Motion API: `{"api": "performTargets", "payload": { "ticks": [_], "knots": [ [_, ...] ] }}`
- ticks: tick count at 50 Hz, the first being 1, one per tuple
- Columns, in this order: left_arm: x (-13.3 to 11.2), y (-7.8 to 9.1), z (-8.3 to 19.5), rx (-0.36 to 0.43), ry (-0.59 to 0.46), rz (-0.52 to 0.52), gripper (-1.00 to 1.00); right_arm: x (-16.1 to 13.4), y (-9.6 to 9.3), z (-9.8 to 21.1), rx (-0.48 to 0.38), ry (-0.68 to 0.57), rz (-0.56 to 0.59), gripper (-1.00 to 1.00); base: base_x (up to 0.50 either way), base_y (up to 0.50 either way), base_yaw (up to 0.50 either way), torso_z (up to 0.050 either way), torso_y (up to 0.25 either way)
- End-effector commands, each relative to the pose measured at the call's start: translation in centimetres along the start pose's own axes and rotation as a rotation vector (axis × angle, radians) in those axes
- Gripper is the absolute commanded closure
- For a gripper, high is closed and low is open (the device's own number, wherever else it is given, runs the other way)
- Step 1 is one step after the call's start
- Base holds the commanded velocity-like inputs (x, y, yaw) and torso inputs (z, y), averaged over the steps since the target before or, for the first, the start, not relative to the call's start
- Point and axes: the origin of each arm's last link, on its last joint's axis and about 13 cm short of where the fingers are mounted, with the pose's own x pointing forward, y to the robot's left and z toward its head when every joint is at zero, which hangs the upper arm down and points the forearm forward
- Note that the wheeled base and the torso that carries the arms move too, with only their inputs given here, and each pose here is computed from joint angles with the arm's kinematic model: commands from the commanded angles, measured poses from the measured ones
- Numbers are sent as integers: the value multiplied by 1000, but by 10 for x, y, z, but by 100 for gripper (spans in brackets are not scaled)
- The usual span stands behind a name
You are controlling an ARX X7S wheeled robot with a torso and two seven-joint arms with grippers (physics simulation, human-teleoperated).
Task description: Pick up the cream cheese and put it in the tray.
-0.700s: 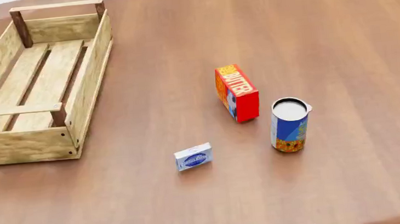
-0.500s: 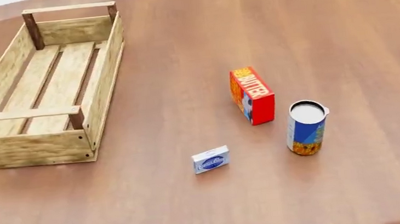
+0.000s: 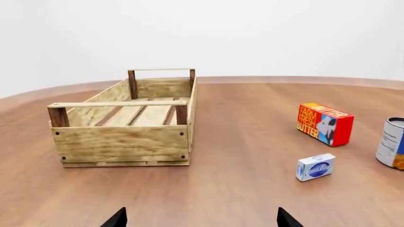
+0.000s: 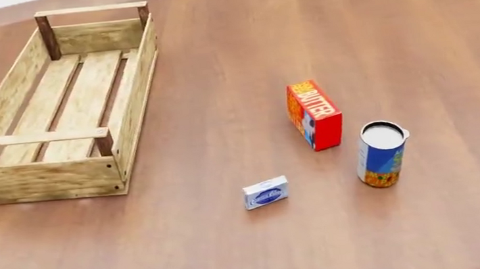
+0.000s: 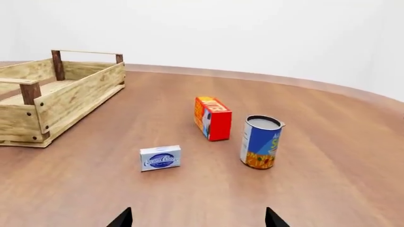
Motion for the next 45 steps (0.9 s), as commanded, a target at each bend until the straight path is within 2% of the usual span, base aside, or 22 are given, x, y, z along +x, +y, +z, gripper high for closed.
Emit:
{"api": "performTargets", "payload": {
  "ticks": [1, 32, 45],
  "knots": [
    [0, 1, 0, 5, -1, 4, -100, 0, 1, 0, -6, 0, 1, -100, 164, 500, 0, 0, 0],
    [-1, 1, 1, 7, -19, -22, -100, -2, 3, 1, -18, -15, 13, -100, 273, 497, 0, 0, 0],
    [0, 1, 0, 11, -12, -16, -100, -2, 2, 2, -14, -23, 4, -100, 403, 340, 0, 49, 39]
  ]
}}
